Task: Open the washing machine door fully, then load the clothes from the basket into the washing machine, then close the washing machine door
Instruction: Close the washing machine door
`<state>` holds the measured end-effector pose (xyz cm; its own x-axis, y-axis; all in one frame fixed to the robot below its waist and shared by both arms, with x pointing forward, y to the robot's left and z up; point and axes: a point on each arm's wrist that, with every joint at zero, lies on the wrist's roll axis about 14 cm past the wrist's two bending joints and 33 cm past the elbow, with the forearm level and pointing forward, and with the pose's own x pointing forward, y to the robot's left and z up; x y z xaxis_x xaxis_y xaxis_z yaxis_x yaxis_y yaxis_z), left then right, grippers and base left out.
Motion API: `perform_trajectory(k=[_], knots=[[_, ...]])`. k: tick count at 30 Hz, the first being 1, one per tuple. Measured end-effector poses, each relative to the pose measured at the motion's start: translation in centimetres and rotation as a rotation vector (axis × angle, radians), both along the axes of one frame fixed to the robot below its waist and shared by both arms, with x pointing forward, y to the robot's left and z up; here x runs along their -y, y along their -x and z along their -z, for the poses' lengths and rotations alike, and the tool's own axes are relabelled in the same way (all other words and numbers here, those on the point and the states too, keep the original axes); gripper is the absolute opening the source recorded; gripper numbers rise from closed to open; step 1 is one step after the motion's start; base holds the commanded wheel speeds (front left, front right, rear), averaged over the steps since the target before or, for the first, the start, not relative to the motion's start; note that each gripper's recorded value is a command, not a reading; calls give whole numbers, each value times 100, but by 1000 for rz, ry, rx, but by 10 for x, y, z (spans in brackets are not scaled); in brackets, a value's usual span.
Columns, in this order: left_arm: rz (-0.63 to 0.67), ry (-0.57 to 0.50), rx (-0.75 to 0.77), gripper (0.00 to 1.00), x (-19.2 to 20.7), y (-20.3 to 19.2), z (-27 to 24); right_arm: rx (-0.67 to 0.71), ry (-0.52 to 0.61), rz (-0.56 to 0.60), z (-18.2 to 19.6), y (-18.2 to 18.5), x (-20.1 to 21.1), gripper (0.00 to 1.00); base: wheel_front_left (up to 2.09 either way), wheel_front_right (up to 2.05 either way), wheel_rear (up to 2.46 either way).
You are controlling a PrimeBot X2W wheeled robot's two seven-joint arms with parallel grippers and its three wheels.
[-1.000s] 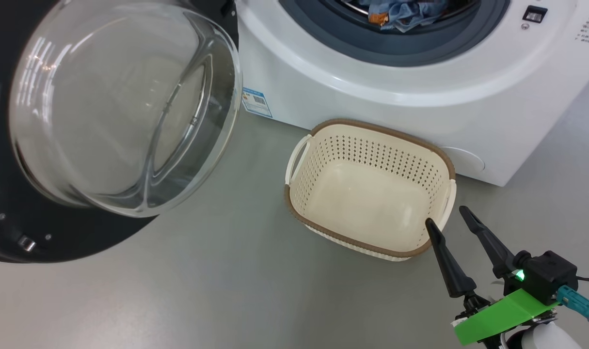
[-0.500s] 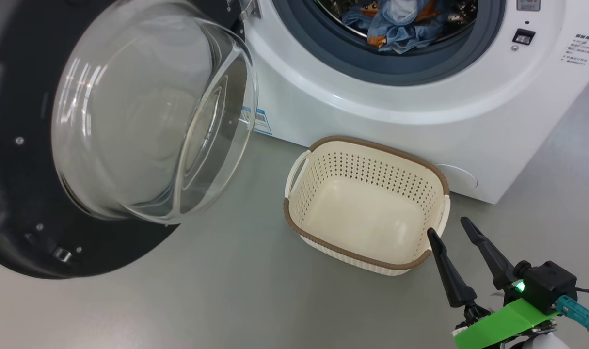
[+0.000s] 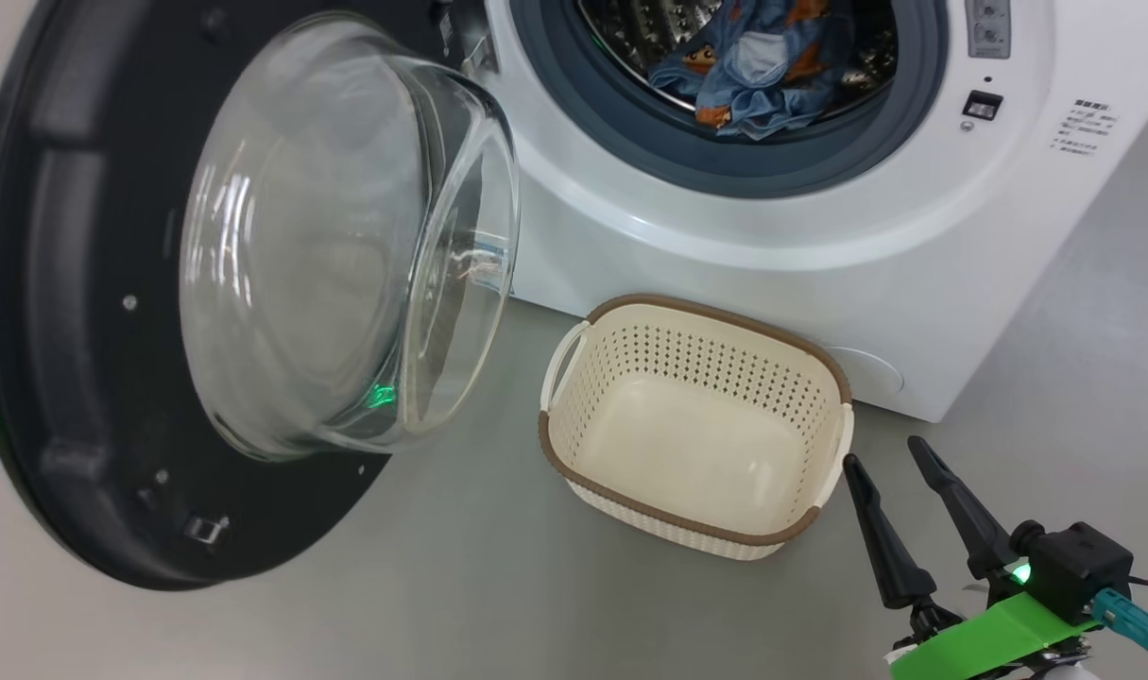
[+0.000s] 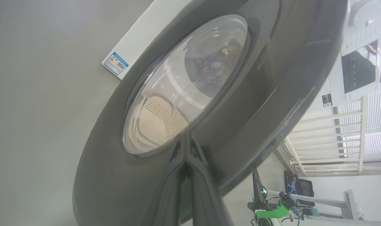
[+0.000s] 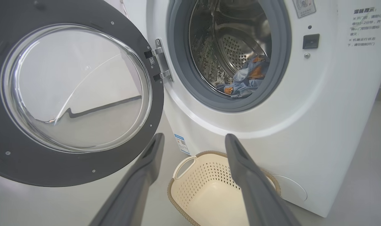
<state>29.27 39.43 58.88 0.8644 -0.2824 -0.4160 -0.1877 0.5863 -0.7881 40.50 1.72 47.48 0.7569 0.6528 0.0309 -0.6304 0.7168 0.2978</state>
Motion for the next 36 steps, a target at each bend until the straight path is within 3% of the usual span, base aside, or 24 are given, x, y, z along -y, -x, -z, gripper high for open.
perform_trajectory(k=[22, 36], knots=[[513, -38, 79, 0, 131, -53, -15, 11, 1, 238, -9, 3, 74, 100, 0, 0, 0], [703, -23, 121, 0, 206, -106, -9, 9, -1, 446, -12, 14, 139, 100, 0, 0, 0]])
